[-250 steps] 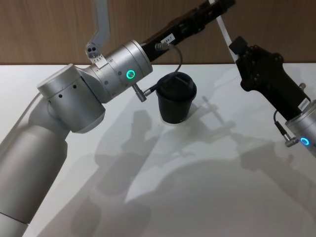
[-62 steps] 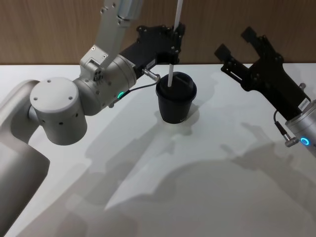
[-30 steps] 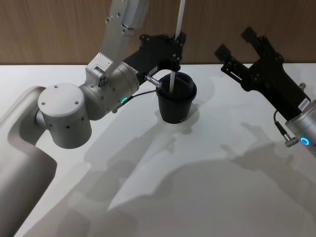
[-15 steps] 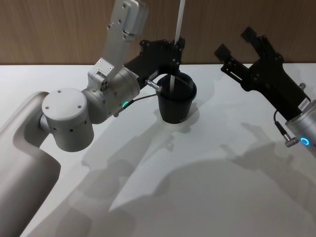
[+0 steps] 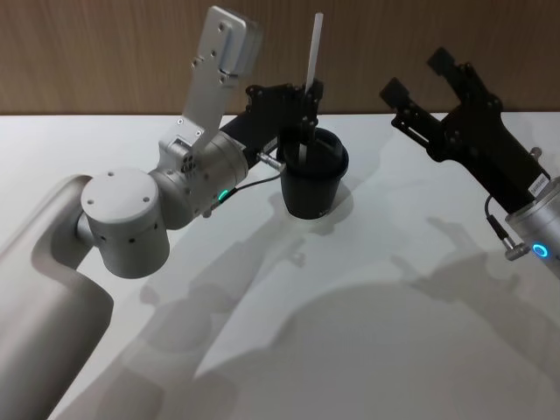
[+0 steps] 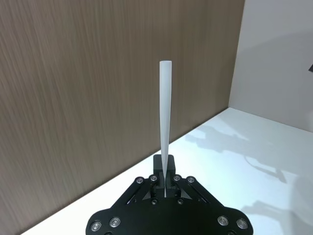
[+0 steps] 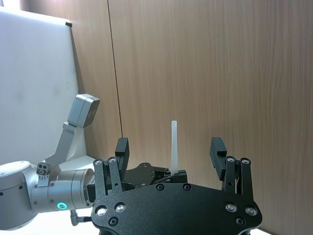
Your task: Pick up the straw with one hand, pass it to the other hand, and insert it into the cup.
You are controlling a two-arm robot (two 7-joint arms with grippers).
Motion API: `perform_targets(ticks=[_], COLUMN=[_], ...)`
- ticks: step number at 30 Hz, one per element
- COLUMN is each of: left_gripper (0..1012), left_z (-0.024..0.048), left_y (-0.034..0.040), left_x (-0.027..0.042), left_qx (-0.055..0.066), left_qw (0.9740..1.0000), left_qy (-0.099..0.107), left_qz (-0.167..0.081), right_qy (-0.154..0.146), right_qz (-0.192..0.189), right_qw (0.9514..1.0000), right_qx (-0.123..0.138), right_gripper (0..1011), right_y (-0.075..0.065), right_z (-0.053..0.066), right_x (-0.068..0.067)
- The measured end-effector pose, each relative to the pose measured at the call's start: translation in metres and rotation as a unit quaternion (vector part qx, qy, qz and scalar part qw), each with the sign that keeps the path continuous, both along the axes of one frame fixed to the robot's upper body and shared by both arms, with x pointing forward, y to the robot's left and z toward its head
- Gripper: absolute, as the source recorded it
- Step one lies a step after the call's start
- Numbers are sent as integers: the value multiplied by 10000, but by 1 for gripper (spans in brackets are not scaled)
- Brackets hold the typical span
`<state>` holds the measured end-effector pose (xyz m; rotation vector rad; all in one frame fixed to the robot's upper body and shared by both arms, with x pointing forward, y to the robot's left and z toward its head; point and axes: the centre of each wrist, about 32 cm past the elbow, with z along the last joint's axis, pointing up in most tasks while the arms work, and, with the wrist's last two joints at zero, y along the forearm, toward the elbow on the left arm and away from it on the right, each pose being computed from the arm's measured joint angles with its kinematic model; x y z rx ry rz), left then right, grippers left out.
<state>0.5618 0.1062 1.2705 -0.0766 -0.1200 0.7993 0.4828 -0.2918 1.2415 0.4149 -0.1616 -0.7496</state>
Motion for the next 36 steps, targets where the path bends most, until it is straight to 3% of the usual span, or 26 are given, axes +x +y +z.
perform_targets(ticks=[5, 9, 24, 25, 28, 29, 36], left_gripper=[15, 88, 544, 614, 671, 734, 918], left_z=[-31, -46, -74, -74, -76, -79, -104], left_y=[-6, -8, -13, -13, -12, -9, 22], left_x=[3, 4, 7, 7, 7, 7, -1], left_qx=[-7, -12, -19, -19, -21, -26, -97], left_qw=[10000, 10000, 9999, 9999, 9999, 9999, 9999], left_qy=[36, 54, 87, 87, 85, 83, 42], left_qz=[25, 37, 63, 63, 66, 67, 34], right_qy=[0, 0, 0, 0, 8, 20, 201], right_qz=[0, 0, 0, 0, 1, -5, -134], right_qw=[10000, 10000, 10000, 10000, 10000, 10000, 9996], right_qx=[0, 0, 0, 0, -5, -7, -157], right_gripper=[1001, 1001, 1001, 1001, 1001, 1001, 1001], right_y=[0, 0, 0, 0, 1, 4, 14], right_z=[0, 0, 0, 0, 3, 7, 57], right_x=[0, 0, 0, 0, -1, -2, -17])
